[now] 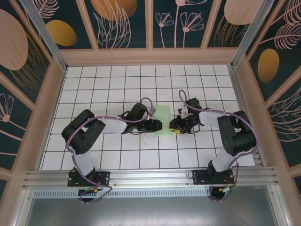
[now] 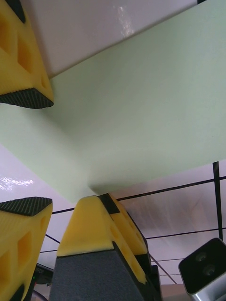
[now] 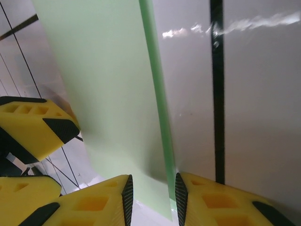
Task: Fold a paper plane with a square sheet of paper (fold left side to right side)
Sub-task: Fold the triangle a second time at the center of the table.
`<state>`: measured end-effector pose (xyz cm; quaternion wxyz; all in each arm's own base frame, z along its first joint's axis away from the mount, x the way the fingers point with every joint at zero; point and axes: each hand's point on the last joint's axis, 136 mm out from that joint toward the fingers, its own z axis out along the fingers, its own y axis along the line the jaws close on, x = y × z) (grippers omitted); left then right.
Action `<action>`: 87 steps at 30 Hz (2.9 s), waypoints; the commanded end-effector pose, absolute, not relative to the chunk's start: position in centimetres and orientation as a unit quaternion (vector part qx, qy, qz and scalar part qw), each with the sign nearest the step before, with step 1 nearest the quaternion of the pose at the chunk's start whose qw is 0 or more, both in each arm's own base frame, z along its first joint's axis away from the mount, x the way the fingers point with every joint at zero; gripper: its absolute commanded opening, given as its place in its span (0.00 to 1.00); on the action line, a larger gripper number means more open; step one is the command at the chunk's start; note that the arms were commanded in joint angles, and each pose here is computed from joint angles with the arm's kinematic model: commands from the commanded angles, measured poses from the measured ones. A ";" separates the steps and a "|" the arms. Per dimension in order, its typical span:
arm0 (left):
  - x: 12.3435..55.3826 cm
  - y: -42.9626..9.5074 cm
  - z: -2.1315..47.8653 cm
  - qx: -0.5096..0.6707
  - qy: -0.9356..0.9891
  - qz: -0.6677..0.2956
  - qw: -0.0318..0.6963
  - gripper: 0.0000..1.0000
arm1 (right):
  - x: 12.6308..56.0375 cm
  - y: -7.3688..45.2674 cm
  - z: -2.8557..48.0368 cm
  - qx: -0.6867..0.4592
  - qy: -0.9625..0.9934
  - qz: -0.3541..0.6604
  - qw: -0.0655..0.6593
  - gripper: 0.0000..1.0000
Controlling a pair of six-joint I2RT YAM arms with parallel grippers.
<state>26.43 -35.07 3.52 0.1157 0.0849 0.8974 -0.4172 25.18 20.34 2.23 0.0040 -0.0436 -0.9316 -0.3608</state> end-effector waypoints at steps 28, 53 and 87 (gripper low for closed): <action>24.9 -33.9 1.6 0.082 0.911 -0.393 0.093 0.55 | 29.4 22.5 3.5 -0.036 -0.920 -0.390 -0.001 0.31; 25.5 -33.4 11.1 0.196 0.880 -0.347 0.260 0.63 | 31.1 22.1 4.5 -0.050 -0.921 -0.386 0.015 0.08; 25.2 -41.0 5.3 0.263 0.917 -0.084 0.290 0.57 | 30.7 21.9 3.5 -0.055 -0.924 -0.378 0.025 0.08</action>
